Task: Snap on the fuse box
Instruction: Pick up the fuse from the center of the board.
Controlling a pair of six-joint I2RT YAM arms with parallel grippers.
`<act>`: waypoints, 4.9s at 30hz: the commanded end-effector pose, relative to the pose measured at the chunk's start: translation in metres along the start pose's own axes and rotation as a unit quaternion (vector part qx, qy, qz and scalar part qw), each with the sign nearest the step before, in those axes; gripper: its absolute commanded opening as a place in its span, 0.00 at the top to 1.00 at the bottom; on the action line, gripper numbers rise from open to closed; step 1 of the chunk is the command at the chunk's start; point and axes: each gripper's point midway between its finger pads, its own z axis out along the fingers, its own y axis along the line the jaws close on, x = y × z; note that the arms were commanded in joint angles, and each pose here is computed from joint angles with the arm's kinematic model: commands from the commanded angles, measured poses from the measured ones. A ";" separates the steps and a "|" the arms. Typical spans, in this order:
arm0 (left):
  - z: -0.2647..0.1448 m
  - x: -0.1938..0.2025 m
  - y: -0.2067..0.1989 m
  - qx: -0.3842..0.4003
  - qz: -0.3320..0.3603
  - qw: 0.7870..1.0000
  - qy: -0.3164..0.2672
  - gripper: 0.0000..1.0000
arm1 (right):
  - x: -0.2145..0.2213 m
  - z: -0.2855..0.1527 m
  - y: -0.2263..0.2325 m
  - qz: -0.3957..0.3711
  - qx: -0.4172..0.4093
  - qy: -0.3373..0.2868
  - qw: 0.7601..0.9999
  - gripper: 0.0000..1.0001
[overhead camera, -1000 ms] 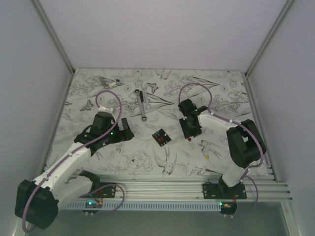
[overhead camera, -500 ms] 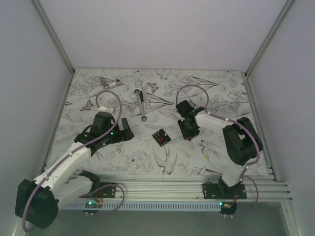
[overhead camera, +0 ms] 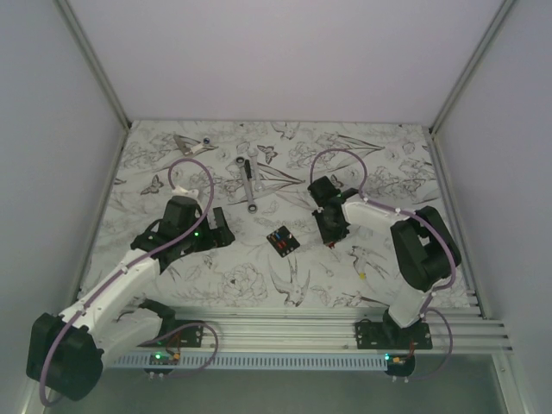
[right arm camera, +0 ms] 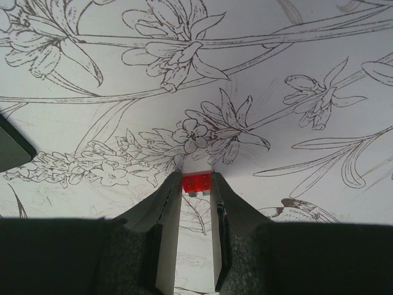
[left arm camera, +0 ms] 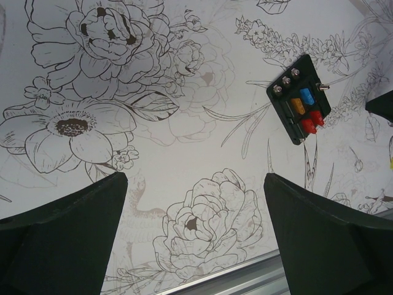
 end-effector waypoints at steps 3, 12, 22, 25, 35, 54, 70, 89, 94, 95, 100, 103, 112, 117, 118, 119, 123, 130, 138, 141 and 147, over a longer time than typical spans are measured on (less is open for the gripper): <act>-0.002 0.000 0.000 -0.001 -0.009 1.000 0.006 0.00 | -0.016 -0.013 0.004 0.031 -0.005 -0.046 0.998 0.76; -0.005 -0.002 -0.010 0.020 -0.028 0.999 0.003 0.00 | -0.036 -0.028 0.018 0.083 -0.039 -0.084 0.992 0.70; -0.006 -0.003 -0.012 0.024 -0.027 0.999 0.004 0.00 | -0.004 -0.035 0.002 0.086 0.026 -0.036 0.995 0.52; -0.004 -0.002 -0.010 0.020 -0.023 1.000 0.008 0.00 | -0.001 -0.029 0.002 0.112 0.045 -0.038 0.992 0.48; -0.003 -0.001 -0.008 0.018 -0.013 1.000 0.008 0.00 | -0.001 -0.016 -0.001 0.180 0.063 -0.054 0.980 0.53; -0.003 0.001 -0.009 0.020 -0.013 1.000 0.011 0.00 | 0.008 -0.002 0.006 0.209 0.046 -0.056 0.975 0.63; -0.002 0.003 -0.006 0.017 -0.014 1.000 0.013 0.00 | -0.005 -0.033 -0.005 -0.020 0.024 -0.067 0.997 0.52; -0.004 0.004 -0.006 0.020 -0.014 1.000 0.012 0.00 | 0.001 -0.016 0.003 -0.177 -0.029 -0.036 0.983 0.55; -0.004 0.004 -0.006 0.019 -0.012 1.000 0.011 0.00 | -0.001 -0.014 0.005 -0.182 -0.031 -0.039 0.982 0.57; -0.004 0.004 -0.006 0.020 -0.012 1.000 0.012 0.00 | -0.002 -0.014 0.005 -0.183 -0.031 -0.040 0.982 0.57; -0.004 0.004 -0.007 0.021 -0.012 1.000 0.012 0.00 | -0.003 -0.010 0.007 -0.188 -0.036 -0.036 0.981 0.60; -0.004 0.004 -0.006 0.021 -0.011 1.000 0.011 0.00 | -0.003 -0.009 0.007 -0.189 -0.039 -0.037 0.980 0.61; -0.004 0.004 -0.006 0.020 -0.010 1.000 0.011 0.00 | 0.001 -0.001 0.007 -0.192 -0.039 -0.021 0.980 0.63; -0.004 0.004 -0.006 0.021 -0.009 1.000 0.012 0.00 | 0.005 0.002 0.004 -0.192 -0.033 -0.012 0.981 0.65; -0.003 0.005 -0.006 0.021 -0.010 1.000 0.012 0.00 | 0.006 0.003 0.004 -0.193 -0.032 -0.010 0.981 0.66; -0.004 0.004 -0.006 0.021 -0.010 1.000 0.012 0.00 | 0.006 0.004 0.003 -0.194 -0.032 -0.007 0.981 0.67; -0.004 0.005 -0.006 0.021 -0.010 1.000 0.013 0.00 | 0.011 0.006 0.001 -0.191 -0.027 0.003 0.981 0.68; -0.003 0.006 -0.006 0.021 -0.012 1.000 0.015 0.00 | 0.018 0.009 0.000 -0.171 -0.022 0.013 0.985 0.72; -0.005 0.006 -0.010 0.029 -0.027 0.999 0.013 0.00 | -0.008 -0.014 0.017 -0.110 -0.054 -0.048 0.991 0.72; -0.006 0.004 -0.015 0.040 -0.033 0.999 0.007 0.00 | -0.022 -0.028 0.024 -0.067 -0.068 -0.078 0.992 0.72; -0.009 -0.004 -0.037 0.077 -0.030 0.996 -0.019 0.03 | -0.056 -0.059 0.043 0.046 -0.115 -0.152 0.981 0.71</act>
